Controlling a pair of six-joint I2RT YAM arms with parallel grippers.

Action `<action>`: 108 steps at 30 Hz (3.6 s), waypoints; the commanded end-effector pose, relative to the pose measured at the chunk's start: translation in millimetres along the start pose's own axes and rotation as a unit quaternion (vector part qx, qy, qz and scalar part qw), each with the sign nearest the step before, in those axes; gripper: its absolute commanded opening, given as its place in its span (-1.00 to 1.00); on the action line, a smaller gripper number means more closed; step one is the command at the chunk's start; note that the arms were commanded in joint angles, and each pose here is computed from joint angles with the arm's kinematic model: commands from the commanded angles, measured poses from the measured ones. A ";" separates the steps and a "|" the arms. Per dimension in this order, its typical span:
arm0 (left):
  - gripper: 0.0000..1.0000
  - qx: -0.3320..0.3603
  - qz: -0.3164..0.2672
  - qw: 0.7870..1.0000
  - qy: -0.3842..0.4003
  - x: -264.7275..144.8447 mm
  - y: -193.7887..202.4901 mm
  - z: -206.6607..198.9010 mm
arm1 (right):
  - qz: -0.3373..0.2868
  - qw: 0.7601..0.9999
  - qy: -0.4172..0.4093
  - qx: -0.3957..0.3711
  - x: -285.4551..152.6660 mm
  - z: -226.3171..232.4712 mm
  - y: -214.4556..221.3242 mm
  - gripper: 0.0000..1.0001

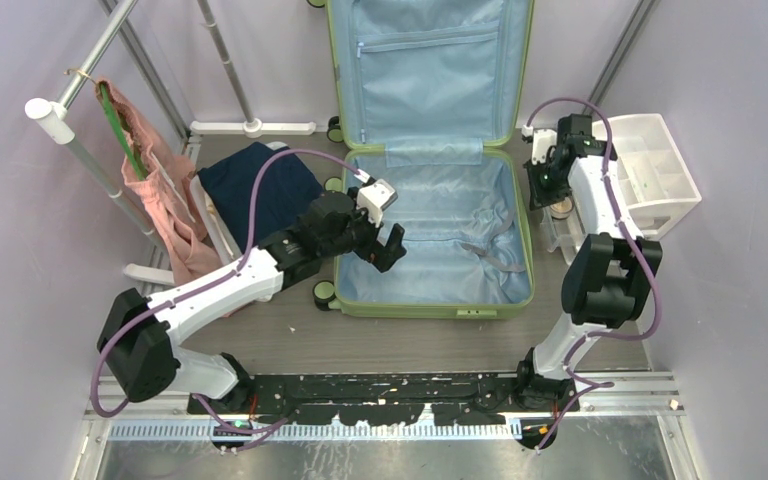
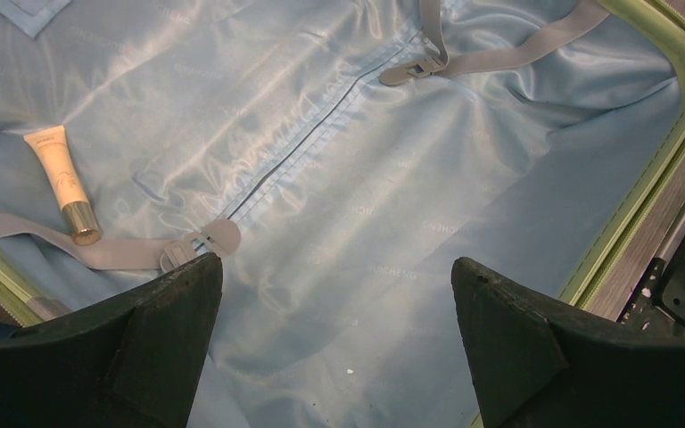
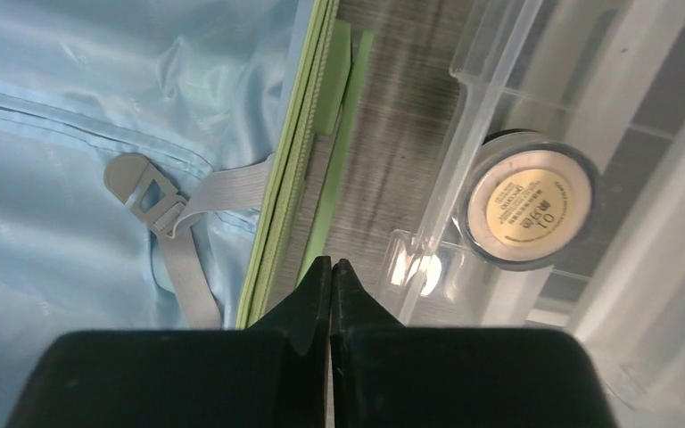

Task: Open, take out, and arrange the luggage
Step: Close the drawer of the storage box, then pick up the storage box at the center of the board.

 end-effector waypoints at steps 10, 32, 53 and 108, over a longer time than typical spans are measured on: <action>0.99 -0.005 -0.041 0.999 -0.024 -16.8 -28.1 8.7 | -0.025 0.974 0.225 -0.005 18.2 -78.0 -15.4 -0.97; 0.99 -0.075 -0.067 0.994 -0.047 -23.7 -42.1 26.7 | -0.034 0.974 0.225 -0.010 13.3 -87.7 -20.4 -0.31; 0.91 -0.197 -0.163 0.965 -0.047 -54.8 -94.4 58.3 | -0.200 0.977 -0.073 -0.001 -184.0 -5.1 -65.3 1.00; 0.70 -0.346 -0.216 0.904 0.128 -17.9 -106.2 33.9 | -0.070 0.993 0.003 0.092 -101.1 -74.5 -55.6 -0.98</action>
Point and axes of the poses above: each gripper's point midway between its finger pads, its own x axis out along the fingers, its own z axis along the line the jaws close on, y = z × x, the point moved 1 cm from there along -x, back along the fingers, and after that the axes turned 10 degrees about x, right-handed, at the moved point
